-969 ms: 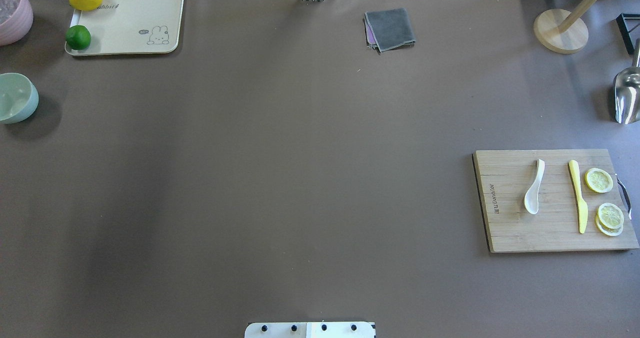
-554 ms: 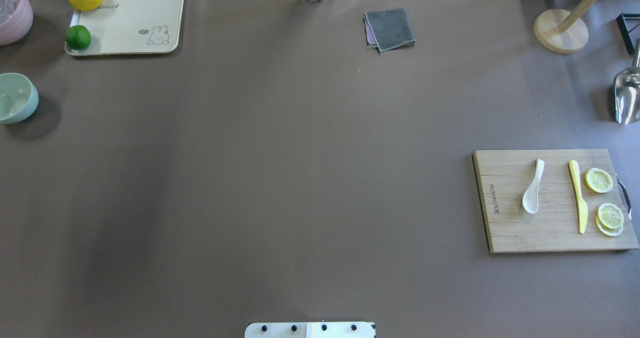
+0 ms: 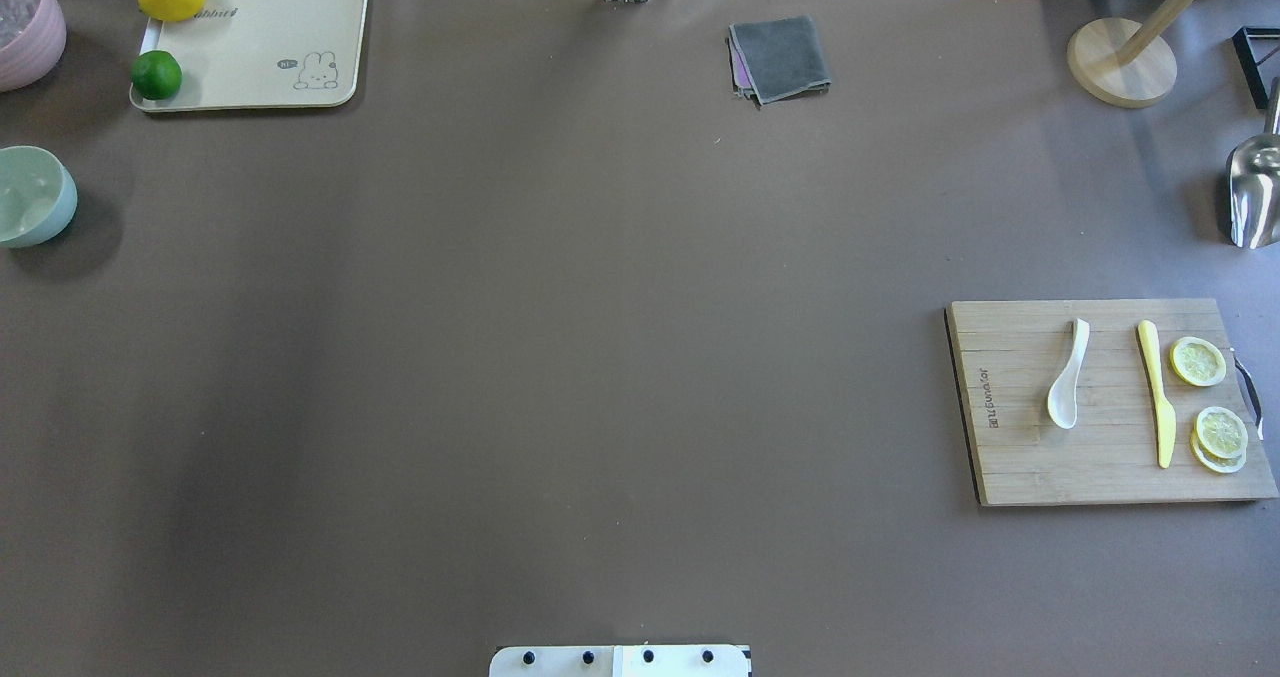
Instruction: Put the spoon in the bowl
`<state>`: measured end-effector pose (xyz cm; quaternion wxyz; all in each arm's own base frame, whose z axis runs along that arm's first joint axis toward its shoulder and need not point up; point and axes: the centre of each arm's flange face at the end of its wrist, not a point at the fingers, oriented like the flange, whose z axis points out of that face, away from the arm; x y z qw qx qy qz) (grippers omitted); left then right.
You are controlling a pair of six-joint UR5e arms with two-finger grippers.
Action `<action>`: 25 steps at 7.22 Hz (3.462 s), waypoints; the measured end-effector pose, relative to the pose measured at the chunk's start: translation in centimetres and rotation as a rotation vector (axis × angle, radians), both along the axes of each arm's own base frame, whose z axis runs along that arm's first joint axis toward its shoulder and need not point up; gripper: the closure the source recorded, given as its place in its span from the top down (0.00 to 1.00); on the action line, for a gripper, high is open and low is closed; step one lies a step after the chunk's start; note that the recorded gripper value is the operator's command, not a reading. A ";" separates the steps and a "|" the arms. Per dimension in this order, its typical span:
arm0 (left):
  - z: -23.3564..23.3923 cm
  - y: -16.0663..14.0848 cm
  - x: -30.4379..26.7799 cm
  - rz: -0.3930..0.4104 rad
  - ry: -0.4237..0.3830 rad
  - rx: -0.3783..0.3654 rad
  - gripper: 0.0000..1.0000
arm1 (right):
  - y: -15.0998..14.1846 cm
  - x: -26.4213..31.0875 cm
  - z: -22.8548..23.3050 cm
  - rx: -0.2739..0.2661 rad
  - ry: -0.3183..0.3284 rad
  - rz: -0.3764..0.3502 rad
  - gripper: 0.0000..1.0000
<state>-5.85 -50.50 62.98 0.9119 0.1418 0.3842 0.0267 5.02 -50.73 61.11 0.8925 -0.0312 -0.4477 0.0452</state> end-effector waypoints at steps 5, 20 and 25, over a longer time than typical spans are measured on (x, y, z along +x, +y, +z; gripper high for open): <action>6.5 -5.6 5.2 -0.074 -0.003 0.020 0.98 | -1.8 -1.5 -5.0 0.090 -0.018 -0.022 1.00; 8.6 -7.6 15.0 -0.023 0.001 -0.123 0.00 | -2.6 -3.2 -7.0 0.048 -0.032 0.016 1.00; -10.5 -12.0 17.5 -0.214 0.312 -0.292 0.00 | -2.3 -3.4 -8.1 0.062 -0.092 0.009 1.00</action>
